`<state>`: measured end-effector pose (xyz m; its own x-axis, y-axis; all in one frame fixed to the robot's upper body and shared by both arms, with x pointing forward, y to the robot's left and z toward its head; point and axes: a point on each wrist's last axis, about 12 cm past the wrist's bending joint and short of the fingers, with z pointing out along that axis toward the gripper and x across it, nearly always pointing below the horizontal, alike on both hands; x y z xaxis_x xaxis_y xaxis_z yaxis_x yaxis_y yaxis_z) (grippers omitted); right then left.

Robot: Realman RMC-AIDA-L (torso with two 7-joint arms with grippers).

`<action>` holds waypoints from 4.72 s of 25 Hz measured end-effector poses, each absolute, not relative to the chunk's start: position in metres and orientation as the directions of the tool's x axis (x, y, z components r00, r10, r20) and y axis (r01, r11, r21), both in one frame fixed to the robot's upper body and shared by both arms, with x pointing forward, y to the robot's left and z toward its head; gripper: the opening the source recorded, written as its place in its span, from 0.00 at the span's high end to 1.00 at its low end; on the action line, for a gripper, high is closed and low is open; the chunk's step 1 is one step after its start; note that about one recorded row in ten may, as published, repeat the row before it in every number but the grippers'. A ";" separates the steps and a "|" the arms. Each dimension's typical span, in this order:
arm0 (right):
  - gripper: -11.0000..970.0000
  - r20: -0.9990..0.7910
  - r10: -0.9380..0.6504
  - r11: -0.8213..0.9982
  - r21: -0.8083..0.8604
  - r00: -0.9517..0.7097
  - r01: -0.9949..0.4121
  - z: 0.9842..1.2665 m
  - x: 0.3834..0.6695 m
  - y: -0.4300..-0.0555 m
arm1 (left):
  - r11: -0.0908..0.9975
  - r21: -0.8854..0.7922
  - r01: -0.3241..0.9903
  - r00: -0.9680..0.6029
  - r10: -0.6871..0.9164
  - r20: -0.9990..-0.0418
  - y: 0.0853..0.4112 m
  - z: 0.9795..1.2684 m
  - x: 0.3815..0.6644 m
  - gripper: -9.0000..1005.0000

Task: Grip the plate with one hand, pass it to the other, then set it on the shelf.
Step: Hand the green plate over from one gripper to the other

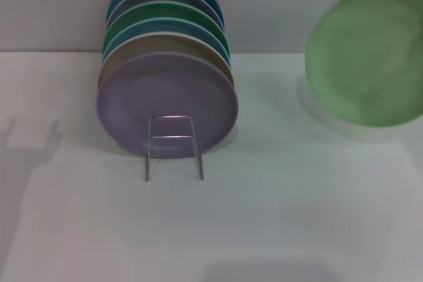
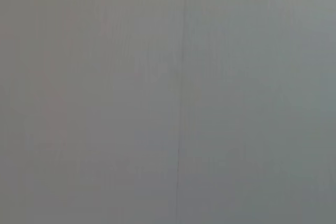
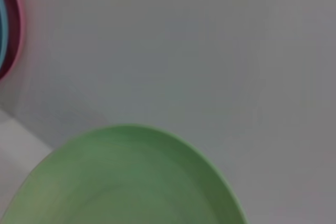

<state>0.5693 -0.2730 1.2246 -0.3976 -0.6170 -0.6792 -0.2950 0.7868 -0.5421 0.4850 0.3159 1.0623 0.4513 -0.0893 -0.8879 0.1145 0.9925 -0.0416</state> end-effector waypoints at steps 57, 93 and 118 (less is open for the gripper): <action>0.96 -0.909 0.006 0.971 -0.094 0.417 -0.218 1.113 0.491 -0.293 | 0.981 -0.048 0.190 0.440 -0.129 -0.889 0.304 1.060 0.481 0.17; 0.97 -0.923 0.105 0.867 -0.098 0.370 -0.489 1.075 0.487 -0.268 | 0.883 -0.139 0.449 0.389 -0.333 -0.859 0.286 1.054 0.440 0.17; 0.97 -0.876 -0.075 0.821 -0.326 0.477 -0.469 1.067 0.482 -0.263 | 0.777 -0.193 0.599 0.308 -0.446 -0.840 0.278 1.053 0.420 0.17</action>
<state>0.4819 -0.2632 1.0672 0.4768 -0.0748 -0.8758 -0.4691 0.8210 -0.3255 0.4196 0.2783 1.0532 0.3079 -0.4459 -0.8404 0.5993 0.7770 -0.1927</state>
